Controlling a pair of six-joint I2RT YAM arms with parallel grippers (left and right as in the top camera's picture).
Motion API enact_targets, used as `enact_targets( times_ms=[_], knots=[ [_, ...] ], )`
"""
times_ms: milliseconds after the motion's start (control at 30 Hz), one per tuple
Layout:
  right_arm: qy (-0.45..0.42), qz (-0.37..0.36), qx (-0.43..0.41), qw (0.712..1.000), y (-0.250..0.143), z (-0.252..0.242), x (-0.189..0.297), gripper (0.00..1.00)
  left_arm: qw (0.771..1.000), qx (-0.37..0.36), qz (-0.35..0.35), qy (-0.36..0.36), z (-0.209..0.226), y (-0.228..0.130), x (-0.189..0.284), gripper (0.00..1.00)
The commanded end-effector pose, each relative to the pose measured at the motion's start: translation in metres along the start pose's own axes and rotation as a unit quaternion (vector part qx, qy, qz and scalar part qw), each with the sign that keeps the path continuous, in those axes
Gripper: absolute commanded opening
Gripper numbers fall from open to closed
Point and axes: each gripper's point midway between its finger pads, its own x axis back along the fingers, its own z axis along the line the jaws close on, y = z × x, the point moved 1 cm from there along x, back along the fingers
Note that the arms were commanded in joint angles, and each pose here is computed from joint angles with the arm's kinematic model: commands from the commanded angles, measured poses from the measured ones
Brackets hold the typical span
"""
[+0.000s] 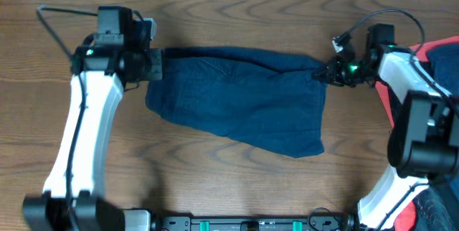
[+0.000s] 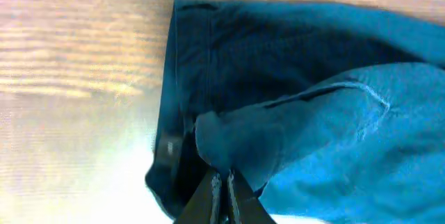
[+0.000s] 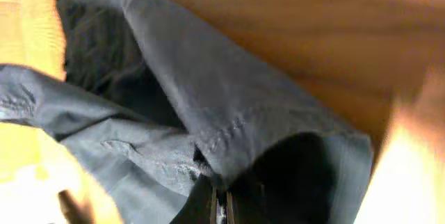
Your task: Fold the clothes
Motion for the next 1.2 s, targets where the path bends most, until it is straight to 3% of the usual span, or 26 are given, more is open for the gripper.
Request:
enact_targets(
  times_ms=[0, 133, 367, 600, 800, 1033, 1167],
  knots=[
    [0.023, -0.017, 0.051, 0.998, -0.001, 0.035, 0.030, 0.01, 1.000, 0.007, -0.013, 0.006, -0.002, -0.007, 0.027, 0.06],
    [0.008, -0.016, 0.070, 0.997, -0.015, 0.053, 0.055, 0.01, 1.000, 0.017, 0.011, 0.008, -0.004, -0.031, 0.046, 0.06],
    [-0.133, 0.014, 0.051, 0.990, -0.059, 0.047, 0.100, 0.01, 0.994, 0.069, 0.085, 0.016, -0.005, -0.074, 0.062, 0.06],
    [-0.139, 0.004, 0.039, 0.990, -0.056, 0.047, 0.102, 0.01, 0.994, 0.069, 0.085, 0.016, -0.005, -0.074, 0.061, 0.06],
    [-0.138, -0.031, 0.037, 0.989, -0.033, 0.041, 0.095, 0.01, 0.998, 0.059, 0.023, 0.009, -0.005, -0.045, 0.058, 0.07],
    [-0.127, -0.122, 0.059, 0.983, 0.027, 0.040, 0.079, 0.01, 0.995, 0.016, -0.100, -0.001, -0.006, 0.026, 0.045, 0.06],
    [-0.120, -0.161, 0.078, 0.976, 0.059, 0.032, 0.062, 0.01, 0.991, 0.009, -0.131, -0.004, -0.003, 0.058, 0.017, 0.06]
  ],
)
